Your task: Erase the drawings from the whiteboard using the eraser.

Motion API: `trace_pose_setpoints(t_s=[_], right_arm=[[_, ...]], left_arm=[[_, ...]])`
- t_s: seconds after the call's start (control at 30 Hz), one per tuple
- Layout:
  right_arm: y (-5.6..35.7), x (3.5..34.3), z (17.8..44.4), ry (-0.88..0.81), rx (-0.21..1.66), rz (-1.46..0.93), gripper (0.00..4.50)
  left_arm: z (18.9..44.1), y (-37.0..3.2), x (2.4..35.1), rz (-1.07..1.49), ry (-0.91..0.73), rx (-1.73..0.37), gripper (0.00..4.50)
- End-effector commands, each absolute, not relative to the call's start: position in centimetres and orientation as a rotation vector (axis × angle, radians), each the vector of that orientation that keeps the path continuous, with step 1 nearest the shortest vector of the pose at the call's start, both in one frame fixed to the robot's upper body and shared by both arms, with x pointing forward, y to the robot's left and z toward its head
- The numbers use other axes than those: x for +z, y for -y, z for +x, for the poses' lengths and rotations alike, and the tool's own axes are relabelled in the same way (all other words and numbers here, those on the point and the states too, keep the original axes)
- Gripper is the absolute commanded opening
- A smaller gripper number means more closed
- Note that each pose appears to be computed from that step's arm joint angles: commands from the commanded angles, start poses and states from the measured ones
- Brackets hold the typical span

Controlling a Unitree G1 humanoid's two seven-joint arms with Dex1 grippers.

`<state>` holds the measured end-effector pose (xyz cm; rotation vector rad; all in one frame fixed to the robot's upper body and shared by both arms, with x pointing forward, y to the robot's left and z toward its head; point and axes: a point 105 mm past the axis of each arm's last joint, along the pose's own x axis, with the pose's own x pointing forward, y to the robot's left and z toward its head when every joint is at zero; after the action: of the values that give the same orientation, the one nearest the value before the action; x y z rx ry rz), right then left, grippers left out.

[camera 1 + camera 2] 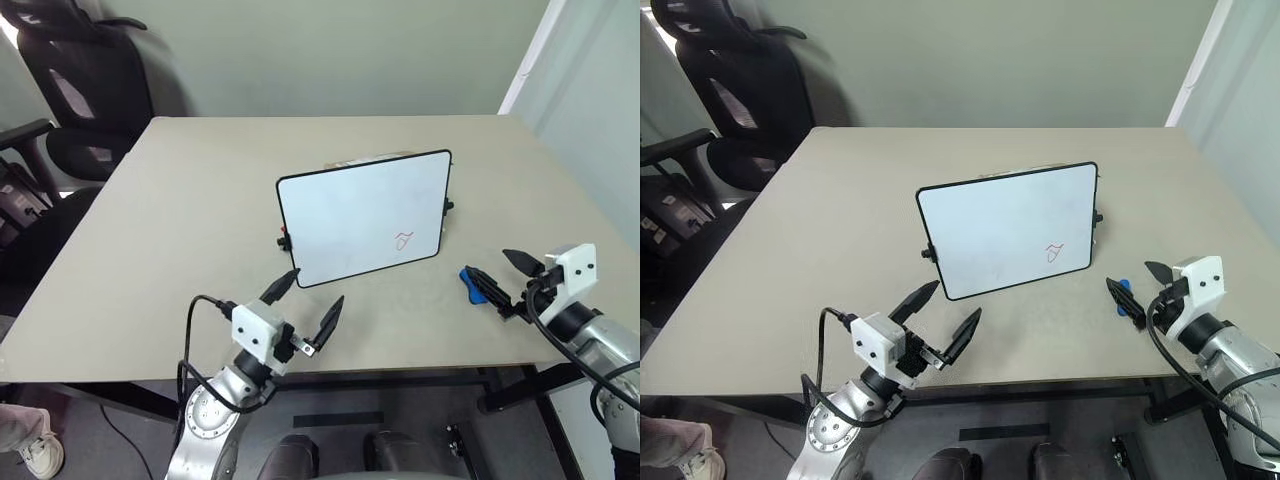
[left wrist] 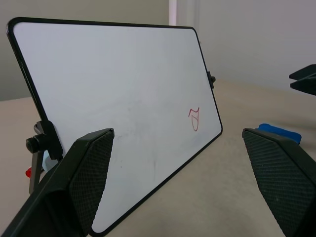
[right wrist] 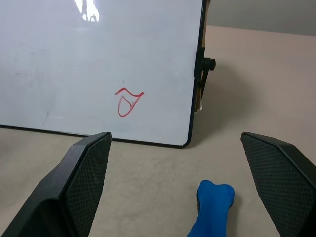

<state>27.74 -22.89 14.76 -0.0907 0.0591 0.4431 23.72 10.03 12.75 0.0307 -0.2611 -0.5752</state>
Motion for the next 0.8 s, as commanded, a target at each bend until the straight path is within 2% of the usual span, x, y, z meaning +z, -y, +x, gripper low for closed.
trace_pose_setpoints(t_s=[0.03,0.63,0.8], right_arm=[[22.8,15.6,27.7,-0.032,0.459,-0.107,4.44],[23.6,15.5,27.9,-0.086,0.442,-0.073,4.44],[23.7,14.9,28.1,-0.163,0.449,-0.016,4.44]], left_arm=[[23.4,-9.5,13.9,0.035,0.313,-0.585,4.50],[24.3,-8.3,11.1,0.059,0.231,-0.582,4.50],[24.6,-8.1,10.5,0.057,0.219,-0.586,4.50]])
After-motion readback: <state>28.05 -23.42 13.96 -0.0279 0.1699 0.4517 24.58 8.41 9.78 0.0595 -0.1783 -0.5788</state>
